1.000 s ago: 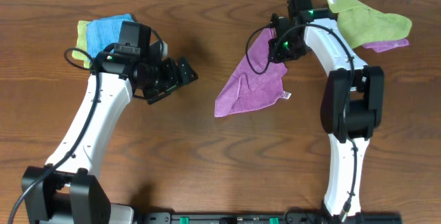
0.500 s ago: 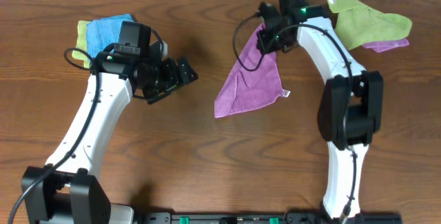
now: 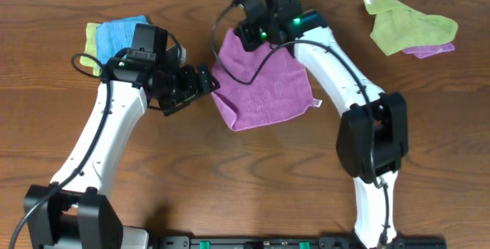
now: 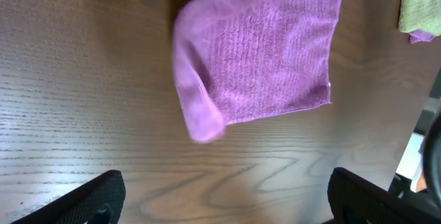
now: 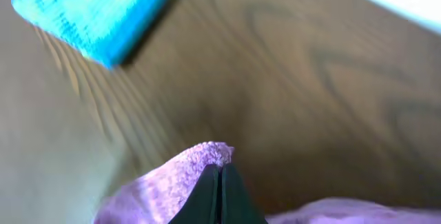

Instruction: Fold the cloth

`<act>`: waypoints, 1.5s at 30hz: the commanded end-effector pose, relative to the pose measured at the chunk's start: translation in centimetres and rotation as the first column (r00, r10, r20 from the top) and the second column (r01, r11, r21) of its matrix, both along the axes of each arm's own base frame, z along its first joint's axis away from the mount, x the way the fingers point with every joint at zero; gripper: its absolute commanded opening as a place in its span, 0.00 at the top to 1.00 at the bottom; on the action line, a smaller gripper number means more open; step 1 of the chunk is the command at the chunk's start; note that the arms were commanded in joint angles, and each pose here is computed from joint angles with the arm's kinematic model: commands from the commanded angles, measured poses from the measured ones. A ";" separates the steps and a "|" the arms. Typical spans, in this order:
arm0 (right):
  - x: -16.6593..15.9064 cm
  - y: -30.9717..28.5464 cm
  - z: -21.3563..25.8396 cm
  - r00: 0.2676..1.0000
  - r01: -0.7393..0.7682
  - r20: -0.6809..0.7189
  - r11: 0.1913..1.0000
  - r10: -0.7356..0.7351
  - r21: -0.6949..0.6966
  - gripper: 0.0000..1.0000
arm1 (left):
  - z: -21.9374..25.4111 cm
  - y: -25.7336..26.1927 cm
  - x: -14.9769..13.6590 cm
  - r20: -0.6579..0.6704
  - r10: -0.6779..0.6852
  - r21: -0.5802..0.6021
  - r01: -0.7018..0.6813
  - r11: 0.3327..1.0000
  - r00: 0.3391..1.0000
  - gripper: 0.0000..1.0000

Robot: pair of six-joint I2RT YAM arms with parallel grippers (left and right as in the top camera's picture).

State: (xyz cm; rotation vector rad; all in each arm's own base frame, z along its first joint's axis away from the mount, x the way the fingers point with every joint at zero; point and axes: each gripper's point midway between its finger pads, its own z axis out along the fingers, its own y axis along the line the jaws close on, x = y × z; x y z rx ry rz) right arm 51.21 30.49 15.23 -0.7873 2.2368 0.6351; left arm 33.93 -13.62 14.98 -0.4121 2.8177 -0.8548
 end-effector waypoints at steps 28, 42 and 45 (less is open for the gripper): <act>4.9 -3.0 -0.5 0.961 0.274 -0.013 0.962 -0.275 -0.013 0.01 | 0.8 0.8 0.4 0.031 0.025 0.017 -0.025 1.000 0.999 0.05; -7.1 -17.6 2.1 0.810 0.305 -0.432 0.914 -0.397 -0.269 0.01 | 3.9 2.9 -2.9 0.039 0.276 -0.010 -0.276 0.961 0.960 0.00; -8.5 -19.0 1.9 0.787 0.308 -0.460 0.908 -0.411 -0.283 0.01 | 1.1 2.3 -5.2 -0.033 0.335 -0.038 -0.336 0.941 0.942 0.01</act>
